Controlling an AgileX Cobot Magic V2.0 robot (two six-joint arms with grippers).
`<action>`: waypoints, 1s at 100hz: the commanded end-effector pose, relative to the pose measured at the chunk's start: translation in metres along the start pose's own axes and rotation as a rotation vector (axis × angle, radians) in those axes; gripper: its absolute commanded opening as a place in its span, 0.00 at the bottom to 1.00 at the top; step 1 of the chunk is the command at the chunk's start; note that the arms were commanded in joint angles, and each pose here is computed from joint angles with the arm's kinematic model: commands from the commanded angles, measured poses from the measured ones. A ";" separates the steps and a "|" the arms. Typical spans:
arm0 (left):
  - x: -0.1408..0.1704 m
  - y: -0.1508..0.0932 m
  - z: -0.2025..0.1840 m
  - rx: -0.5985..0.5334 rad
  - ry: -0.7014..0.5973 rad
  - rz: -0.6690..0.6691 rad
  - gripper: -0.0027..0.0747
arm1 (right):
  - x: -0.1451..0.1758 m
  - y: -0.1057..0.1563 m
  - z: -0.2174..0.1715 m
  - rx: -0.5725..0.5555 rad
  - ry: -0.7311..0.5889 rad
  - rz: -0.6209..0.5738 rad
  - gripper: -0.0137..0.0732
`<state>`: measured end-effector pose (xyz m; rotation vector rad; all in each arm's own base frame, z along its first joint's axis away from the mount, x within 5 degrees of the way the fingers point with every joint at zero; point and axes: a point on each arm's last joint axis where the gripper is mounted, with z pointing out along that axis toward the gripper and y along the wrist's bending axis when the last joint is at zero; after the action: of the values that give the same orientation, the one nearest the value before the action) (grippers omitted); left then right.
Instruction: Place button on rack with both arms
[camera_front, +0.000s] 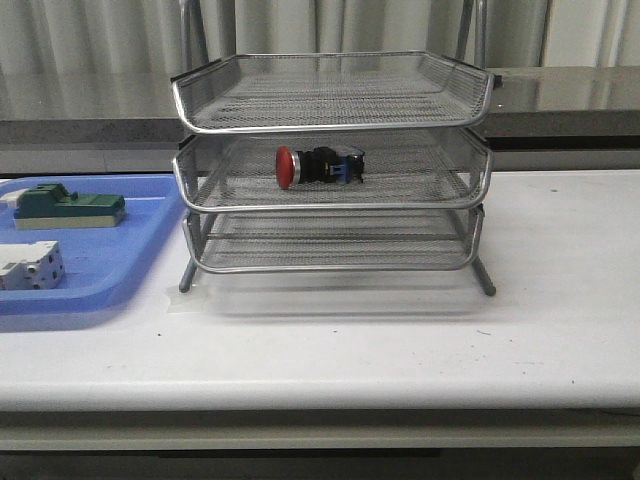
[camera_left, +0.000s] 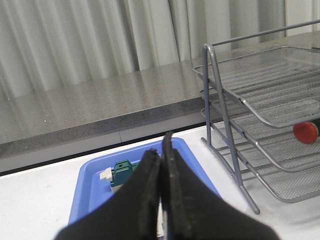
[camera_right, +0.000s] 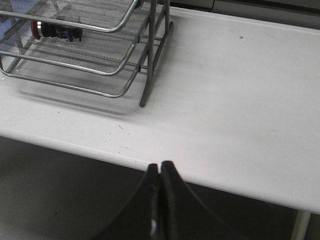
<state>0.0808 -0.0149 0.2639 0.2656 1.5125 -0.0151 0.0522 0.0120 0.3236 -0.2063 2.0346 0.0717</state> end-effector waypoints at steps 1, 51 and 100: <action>-0.017 0.004 0.000 -0.031 -0.099 -0.016 0.01 | -0.013 -0.002 -0.002 0.023 -0.100 0.007 0.09; -0.017 0.004 0.000 -0.031 -0.099 -0.016 0.01 | 0.051 -0.005 0.022 0.117 -0.455 0.012 0.09; -0.017 0.004 0.000 -0.031 -0.099 -0.016 0.01 | 0.099 -0.006 0.050 0.154 -0.550 0.040 0.09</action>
<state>0.0808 -0.0149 0.2639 0.2656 1.5125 -0.0151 0.0555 0.0031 0.1986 -0.0638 1.6296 0.0067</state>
